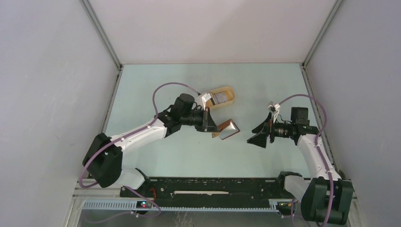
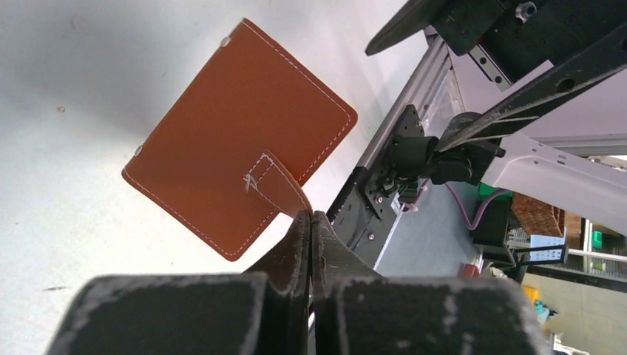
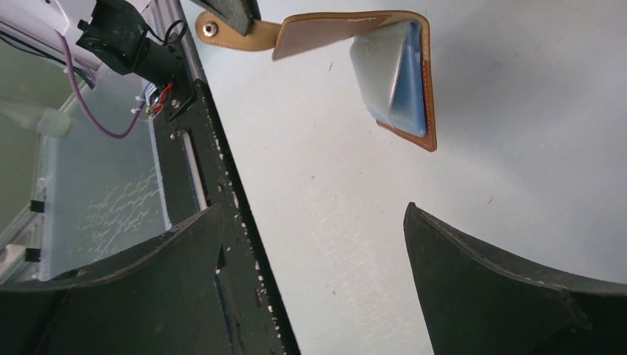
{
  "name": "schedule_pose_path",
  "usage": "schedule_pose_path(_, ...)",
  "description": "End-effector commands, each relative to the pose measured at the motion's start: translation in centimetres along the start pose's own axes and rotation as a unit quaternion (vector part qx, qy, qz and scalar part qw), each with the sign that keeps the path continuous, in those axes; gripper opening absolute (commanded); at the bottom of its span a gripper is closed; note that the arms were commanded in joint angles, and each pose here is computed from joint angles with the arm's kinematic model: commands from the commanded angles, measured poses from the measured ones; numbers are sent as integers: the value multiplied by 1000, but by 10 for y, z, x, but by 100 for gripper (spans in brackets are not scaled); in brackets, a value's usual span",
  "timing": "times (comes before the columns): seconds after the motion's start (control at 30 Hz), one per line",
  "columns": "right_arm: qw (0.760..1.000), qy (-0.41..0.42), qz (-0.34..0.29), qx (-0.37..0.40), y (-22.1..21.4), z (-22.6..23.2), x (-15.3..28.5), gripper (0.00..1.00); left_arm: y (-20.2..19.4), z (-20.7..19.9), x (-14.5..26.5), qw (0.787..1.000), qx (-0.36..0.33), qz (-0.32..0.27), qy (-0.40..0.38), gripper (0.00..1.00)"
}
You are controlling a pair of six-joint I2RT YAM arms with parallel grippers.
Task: Put the credit cards into the card holder
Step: Open the card holder.
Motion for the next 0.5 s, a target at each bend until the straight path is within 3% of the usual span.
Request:
schedule_pose_path(0.0, 999, -2, -29, 43, 17, -1, 3, 100, 9, -21, 5, 996, -49, -60, -37, 0)
schedule_pose_path(0.47, 1000, -10, 7, -4, 12, -5, -9, 100, -9, -16, -11, 997, 3, -70, -27, 0)
Point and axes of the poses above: each gripper's point midway between its finger pads, its own x axis back along the fingers, its own z axis along the line the jaws close on, y = z × x, the point moved 8 cm from there along x, back along the fingers, and after that the axes turned 1 degree about x, right-handed, at the moved point
